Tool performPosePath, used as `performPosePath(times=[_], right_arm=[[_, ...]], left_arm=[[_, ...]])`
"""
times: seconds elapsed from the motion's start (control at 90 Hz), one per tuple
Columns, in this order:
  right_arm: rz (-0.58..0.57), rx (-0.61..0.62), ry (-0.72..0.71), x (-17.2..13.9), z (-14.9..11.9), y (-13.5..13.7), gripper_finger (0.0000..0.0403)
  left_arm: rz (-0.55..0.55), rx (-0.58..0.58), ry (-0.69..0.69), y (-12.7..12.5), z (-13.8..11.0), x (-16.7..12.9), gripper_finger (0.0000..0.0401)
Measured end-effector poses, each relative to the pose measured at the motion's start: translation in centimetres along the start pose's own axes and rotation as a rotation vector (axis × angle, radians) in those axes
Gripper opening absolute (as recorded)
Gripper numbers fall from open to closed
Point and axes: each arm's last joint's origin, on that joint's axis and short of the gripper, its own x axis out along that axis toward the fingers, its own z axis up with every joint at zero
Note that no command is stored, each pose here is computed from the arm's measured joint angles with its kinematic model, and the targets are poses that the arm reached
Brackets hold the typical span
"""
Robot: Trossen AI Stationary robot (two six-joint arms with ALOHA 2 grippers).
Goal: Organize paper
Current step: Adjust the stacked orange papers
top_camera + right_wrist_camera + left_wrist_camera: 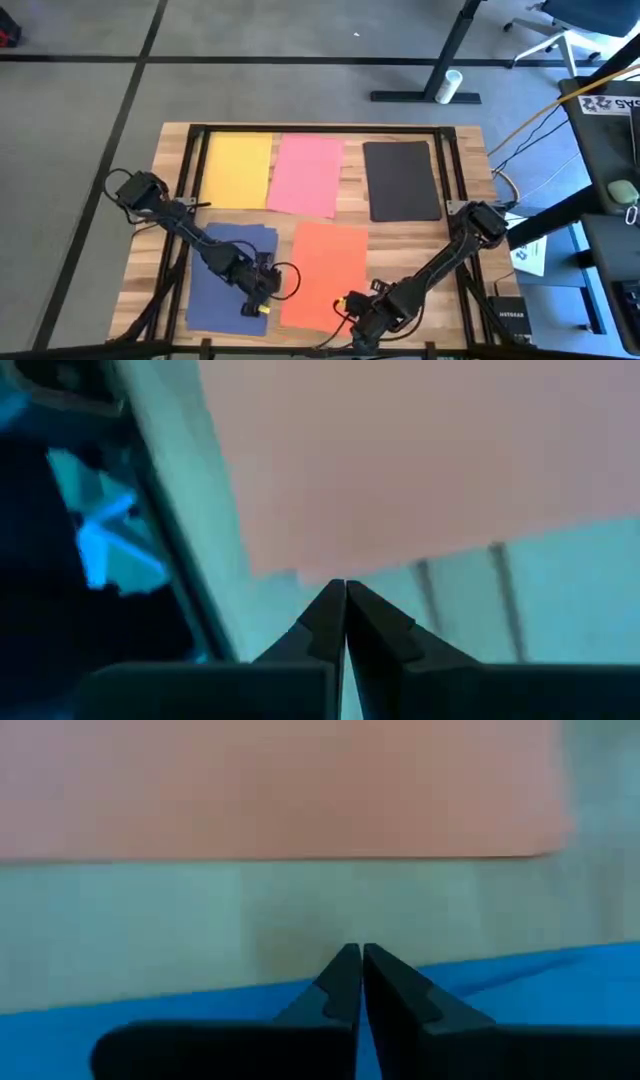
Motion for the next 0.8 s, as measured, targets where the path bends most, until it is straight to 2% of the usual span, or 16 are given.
performPosePath(times=[0.233, 0.589, 0.8], right_arm=[[-0.017, -0.009, 0.009, 1.1, -0.3, 0.0, 0.0], [-0.053, -0.01, 0.056, 3.1, -0.5, -0.2, 0.0], [-0.037, -0.028, 0.051, 4.0, -0.1, -0.1, 0.0]], left_arm=[[0.003, 0.011, 0.01, -0.1, -0.2, 0.6, 0.0], [-0.056, 0.016, -0.033, -0.6, 0.2, 0.9, 0.0], [-0.067, 0.0, -0.042, -0.6, 0.3, 1.9, 0.0]])
